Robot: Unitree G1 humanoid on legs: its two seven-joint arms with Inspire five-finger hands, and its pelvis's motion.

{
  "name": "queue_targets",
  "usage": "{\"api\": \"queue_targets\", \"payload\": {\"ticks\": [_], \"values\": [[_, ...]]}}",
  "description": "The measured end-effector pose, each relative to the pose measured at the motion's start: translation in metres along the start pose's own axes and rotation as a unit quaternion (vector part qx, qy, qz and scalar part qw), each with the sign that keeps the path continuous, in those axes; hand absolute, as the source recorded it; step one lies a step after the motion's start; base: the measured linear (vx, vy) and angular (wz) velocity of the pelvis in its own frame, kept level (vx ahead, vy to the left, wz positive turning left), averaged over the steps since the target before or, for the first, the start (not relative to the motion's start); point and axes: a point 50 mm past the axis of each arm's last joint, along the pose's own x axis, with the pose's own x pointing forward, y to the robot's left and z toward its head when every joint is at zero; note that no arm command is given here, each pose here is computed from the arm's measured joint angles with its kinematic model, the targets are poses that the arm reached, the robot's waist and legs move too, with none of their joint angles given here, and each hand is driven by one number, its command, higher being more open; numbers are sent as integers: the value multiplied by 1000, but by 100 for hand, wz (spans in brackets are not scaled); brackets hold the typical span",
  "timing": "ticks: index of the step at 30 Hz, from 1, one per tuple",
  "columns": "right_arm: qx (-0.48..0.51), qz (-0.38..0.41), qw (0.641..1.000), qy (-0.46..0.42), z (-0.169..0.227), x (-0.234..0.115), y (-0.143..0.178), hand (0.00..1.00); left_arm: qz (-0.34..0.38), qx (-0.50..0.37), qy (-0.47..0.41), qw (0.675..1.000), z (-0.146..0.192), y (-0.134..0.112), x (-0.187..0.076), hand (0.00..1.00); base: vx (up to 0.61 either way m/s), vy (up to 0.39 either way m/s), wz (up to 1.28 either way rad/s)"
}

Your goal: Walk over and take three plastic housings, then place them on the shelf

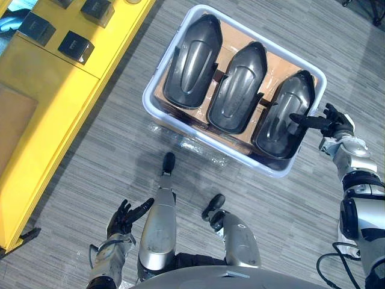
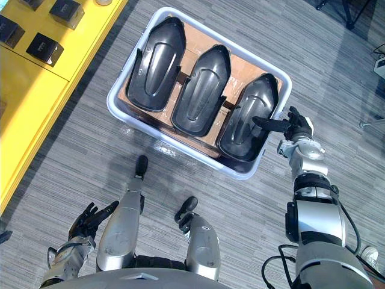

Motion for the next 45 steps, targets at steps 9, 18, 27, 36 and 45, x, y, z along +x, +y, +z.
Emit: {"api": "queue_targets", "payload": {"ticks": [9, 18, 27, 36, 45], "values": [[-78, 39, 996, 10, -2, 1, 9, 0, 5, 1, 0, 1000, 1, 1, 0, 100, -46, -47, -1], [-88, 34, 995, 39, -18, -3, 3, 0, 18, -7, 5, 1000, -1, 4, 0, 100, -8, -61, -4], [-97, 26, 995, 25, -16, -3, 8, 0, 30, -40, 2, 999, -1, 5, 0, 100, -17, -47, -3], [-101, 7, 995, 25, -18, -6, 9, 0, 41, -42, 13, 998, -5, 8, -2, 100, -13, -46, 2], [-91, -62, 993, -51, -6, -15, 11, 0, 41, -53, -43, 997, 4, 2, -5, 100, -1, -38, -4]]}}
